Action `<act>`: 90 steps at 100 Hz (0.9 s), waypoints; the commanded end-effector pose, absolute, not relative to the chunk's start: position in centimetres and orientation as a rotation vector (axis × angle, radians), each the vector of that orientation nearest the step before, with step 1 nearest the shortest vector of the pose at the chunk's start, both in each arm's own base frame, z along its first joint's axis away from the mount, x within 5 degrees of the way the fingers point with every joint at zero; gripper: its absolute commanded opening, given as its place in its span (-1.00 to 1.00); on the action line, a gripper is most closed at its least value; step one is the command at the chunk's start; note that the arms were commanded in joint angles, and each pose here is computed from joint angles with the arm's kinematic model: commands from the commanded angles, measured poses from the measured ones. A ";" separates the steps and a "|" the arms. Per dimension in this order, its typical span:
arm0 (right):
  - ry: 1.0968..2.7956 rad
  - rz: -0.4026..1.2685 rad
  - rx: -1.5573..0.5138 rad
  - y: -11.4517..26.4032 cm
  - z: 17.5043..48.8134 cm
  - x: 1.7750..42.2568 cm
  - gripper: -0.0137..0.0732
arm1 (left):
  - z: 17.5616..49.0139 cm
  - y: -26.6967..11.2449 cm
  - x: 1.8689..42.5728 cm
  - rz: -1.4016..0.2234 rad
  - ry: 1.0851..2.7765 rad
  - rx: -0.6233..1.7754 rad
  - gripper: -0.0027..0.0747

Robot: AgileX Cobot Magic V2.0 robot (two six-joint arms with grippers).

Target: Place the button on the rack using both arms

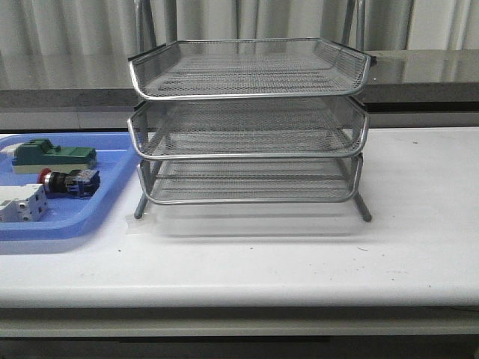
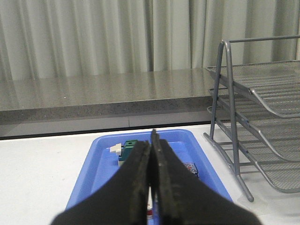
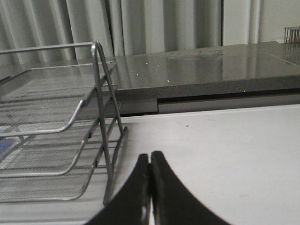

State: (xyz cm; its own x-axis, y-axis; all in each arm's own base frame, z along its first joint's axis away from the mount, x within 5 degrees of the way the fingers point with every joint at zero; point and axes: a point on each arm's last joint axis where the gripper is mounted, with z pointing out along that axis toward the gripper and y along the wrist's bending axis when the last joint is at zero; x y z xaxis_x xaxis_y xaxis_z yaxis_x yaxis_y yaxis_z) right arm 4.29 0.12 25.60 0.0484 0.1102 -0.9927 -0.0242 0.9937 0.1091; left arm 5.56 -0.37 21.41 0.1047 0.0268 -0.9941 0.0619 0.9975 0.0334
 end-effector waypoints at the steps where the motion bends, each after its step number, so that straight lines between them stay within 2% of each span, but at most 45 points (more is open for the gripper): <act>1: 1.511 0.118 0.074 0.2 29.1 3.9 -0.82 | 20.7 -0.4 5.4 -0.039 1.400 0.067 -0.98; 21: 1.802 0.123 0.079 0.3 32.5 5.9 -0.82 | 20.7 -0.4 5.4 -0.039 1.400 0.067 -0.98; 40: 1.923 0.231 0.125 0.9 34.6 9.1 -0.82 | 20.7 -0.4 5.4 -0.039 1.400 0.067 -0.98; 65: 1.964 0.499 0.282 2.0 34.0 12.6 -0.82 | 20.7 -0.4 5.4 -0.039 1.400 0.067 -0.98; 90: 2.026 0.604 0.385 2.4 32.9 15.0 -0.82 | 20.7 -0.4 5.4 -0.039 1.400 0.067 -0.98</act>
State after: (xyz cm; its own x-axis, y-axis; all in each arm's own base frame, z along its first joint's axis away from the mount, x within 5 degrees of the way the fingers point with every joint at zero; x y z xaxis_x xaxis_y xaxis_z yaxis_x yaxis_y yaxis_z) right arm 13.83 2.43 31.59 -0.5572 0.4317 -0.7093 0.0291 0.8639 0.5029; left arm 5.56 -0.37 21.41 0.1047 0.0268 -0.9941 0.0619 0.9975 0.0334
